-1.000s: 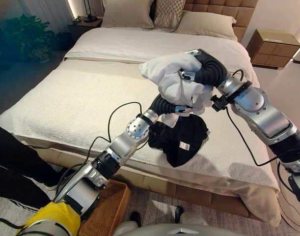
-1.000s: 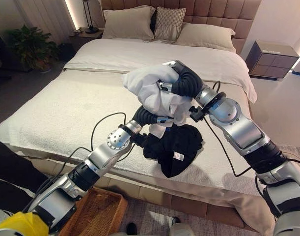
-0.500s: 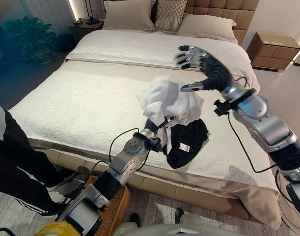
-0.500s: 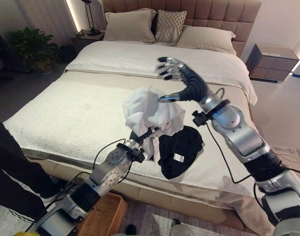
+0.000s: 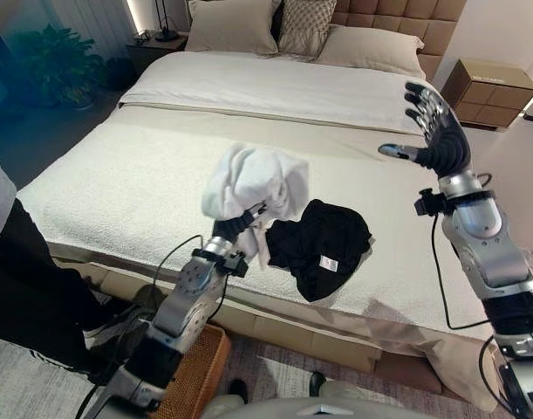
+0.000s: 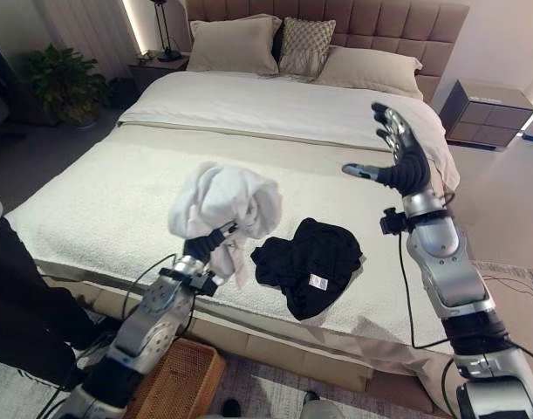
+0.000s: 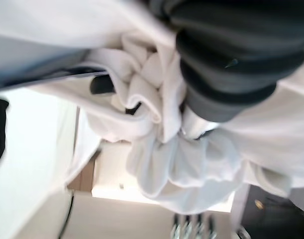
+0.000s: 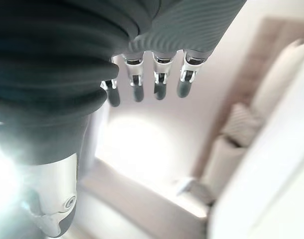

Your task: Pick up clothes into the bucket

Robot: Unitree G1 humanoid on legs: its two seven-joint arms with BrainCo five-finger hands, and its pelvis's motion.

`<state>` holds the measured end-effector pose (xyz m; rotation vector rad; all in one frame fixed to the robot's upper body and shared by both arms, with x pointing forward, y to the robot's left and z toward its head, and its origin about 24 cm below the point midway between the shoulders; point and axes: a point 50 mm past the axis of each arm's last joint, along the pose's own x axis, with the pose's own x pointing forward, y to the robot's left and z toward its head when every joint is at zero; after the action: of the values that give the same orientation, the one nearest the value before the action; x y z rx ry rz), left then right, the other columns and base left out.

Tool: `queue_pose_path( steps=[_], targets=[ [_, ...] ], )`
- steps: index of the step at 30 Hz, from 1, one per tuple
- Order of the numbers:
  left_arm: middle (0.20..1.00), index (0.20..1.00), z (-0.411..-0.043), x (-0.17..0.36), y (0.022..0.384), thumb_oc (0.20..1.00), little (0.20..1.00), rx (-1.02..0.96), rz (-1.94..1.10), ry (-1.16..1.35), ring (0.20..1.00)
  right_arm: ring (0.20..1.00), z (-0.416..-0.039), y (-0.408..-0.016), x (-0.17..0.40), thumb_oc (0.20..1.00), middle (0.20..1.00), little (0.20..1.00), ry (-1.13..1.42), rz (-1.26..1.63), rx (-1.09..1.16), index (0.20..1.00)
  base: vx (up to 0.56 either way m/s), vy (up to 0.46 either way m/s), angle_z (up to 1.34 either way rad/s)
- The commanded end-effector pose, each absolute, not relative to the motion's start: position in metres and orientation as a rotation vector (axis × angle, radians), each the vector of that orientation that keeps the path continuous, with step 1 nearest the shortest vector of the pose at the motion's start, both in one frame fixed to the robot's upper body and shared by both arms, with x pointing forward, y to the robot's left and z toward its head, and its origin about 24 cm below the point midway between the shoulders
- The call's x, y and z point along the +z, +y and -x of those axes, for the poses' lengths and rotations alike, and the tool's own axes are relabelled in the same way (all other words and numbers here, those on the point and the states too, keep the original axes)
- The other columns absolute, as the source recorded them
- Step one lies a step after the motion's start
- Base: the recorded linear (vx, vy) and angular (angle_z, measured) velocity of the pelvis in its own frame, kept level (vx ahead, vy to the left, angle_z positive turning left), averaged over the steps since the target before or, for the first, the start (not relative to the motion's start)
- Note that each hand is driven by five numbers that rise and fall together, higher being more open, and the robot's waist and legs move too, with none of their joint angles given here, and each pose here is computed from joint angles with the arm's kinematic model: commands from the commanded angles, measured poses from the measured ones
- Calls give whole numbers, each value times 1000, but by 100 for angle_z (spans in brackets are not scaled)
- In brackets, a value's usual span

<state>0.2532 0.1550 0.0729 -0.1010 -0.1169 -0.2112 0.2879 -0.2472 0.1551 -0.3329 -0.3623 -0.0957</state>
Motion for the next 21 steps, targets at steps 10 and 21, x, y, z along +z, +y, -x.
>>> queue_pose_path(
  steps=[10, 21],
  targets=[
    [200, 200, -201, 7, 272, 200, 200, 242, -259, 150, 200, 1000, -256, -299, 65, 1000, 1000, 1000, -79, 253, -485, 1000, -66, 19, 18],
    [200, 200, -196, -33, 309, 200, 200, 418, -472, 380, 200, 1000, -233, -298, -19, 1000, 1000, 1000, 306, 308, -450, 1000, -70, 63, 5]
  ],
)
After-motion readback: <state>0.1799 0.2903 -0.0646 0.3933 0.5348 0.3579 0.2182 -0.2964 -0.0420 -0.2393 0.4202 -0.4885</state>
